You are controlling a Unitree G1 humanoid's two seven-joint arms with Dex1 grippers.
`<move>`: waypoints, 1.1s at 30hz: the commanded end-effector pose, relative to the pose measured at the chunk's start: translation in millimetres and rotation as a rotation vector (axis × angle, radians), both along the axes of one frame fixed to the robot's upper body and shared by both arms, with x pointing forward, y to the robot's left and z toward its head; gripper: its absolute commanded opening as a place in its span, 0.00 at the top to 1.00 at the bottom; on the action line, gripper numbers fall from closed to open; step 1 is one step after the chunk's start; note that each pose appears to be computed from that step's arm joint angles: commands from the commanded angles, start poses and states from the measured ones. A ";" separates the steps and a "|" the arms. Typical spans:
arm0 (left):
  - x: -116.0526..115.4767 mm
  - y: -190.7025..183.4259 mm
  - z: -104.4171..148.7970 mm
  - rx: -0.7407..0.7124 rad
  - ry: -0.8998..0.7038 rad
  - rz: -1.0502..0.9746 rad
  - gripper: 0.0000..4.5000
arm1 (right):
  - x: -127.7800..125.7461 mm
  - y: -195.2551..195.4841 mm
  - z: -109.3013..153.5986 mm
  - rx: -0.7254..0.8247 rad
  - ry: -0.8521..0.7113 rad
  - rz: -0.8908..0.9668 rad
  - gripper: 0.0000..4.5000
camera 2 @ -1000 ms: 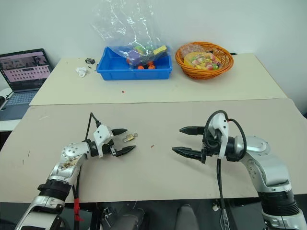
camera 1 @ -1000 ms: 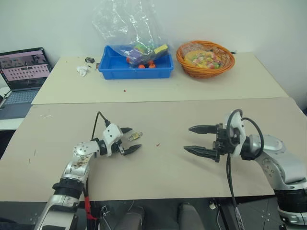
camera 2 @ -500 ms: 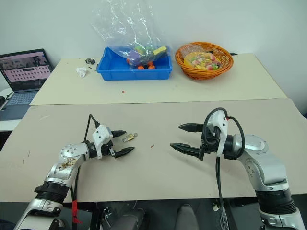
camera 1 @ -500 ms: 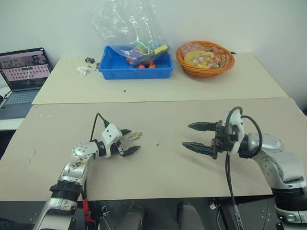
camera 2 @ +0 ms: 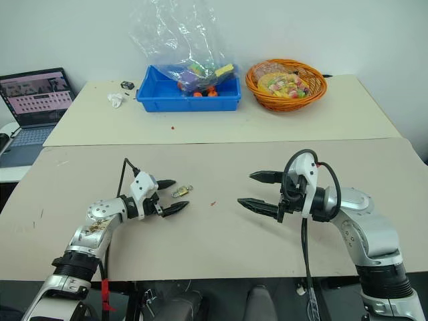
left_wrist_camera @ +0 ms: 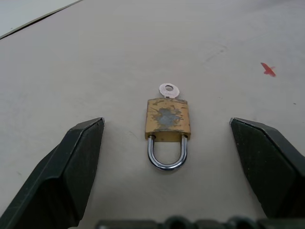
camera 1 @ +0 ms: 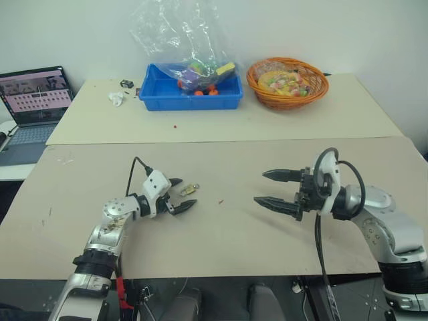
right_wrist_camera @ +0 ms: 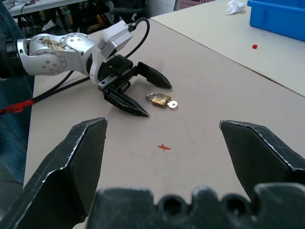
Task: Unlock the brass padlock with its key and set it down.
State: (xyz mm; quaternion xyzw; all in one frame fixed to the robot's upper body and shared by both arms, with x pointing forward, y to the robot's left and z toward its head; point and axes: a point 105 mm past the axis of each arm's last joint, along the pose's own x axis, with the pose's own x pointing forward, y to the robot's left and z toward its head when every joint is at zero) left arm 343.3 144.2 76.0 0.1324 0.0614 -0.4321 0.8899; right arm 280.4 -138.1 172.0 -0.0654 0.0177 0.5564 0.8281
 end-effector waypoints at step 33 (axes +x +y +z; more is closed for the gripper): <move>-51.5 -40.0 93.0 0.362 -0.975 -0.089 0.82 | 22.1 29.7 14.3 0.088 0.087 -0.097 0.00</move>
